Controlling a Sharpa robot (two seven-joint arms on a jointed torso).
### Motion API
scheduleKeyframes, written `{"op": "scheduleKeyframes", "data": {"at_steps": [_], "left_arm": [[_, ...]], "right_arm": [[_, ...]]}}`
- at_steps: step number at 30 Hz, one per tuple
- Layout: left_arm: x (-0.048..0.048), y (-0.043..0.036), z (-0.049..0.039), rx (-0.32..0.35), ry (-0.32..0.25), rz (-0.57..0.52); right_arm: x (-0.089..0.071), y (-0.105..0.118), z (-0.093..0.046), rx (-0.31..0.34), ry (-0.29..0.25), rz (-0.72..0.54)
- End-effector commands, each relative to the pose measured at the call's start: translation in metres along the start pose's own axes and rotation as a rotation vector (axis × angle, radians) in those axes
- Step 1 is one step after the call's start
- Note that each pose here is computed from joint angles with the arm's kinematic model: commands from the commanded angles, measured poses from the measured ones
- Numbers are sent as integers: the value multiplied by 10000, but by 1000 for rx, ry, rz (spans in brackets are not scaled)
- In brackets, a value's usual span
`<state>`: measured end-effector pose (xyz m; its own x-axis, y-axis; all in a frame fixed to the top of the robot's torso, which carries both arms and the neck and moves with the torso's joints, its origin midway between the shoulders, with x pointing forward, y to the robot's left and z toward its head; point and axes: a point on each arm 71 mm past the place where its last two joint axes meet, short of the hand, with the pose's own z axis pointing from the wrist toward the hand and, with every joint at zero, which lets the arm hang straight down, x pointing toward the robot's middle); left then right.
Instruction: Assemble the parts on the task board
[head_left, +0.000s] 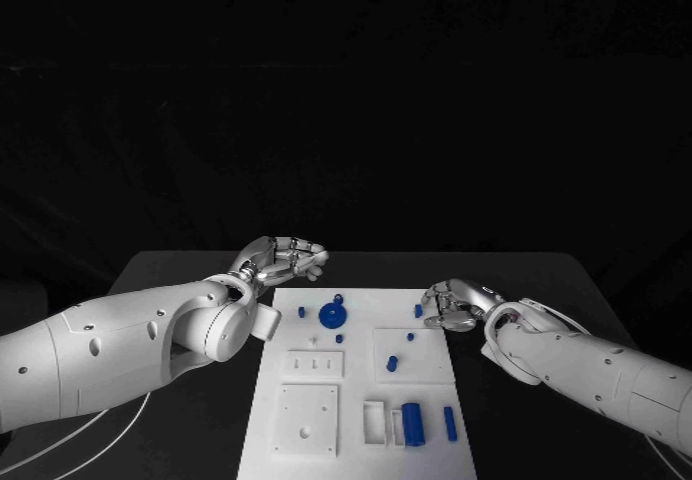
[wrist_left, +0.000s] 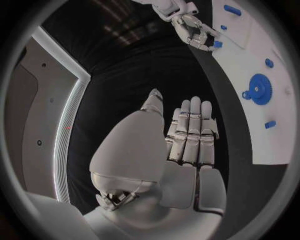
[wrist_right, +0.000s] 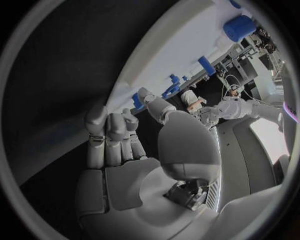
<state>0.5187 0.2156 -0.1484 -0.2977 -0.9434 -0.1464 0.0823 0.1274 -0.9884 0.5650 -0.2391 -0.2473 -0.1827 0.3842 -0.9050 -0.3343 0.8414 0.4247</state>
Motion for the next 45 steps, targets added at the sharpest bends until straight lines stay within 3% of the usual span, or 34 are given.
{"op": "scheduleKeyframes", "data": {"at_steps": [1, 45], "left_arm": [[28, -15, -2, 9, 19, -8], [52, -12, -9, -5, 29, -10]], "right_arm": [[25, 10, 10, 0, 22, 0], [117, 142, 105, -10, 51, -22]]}}
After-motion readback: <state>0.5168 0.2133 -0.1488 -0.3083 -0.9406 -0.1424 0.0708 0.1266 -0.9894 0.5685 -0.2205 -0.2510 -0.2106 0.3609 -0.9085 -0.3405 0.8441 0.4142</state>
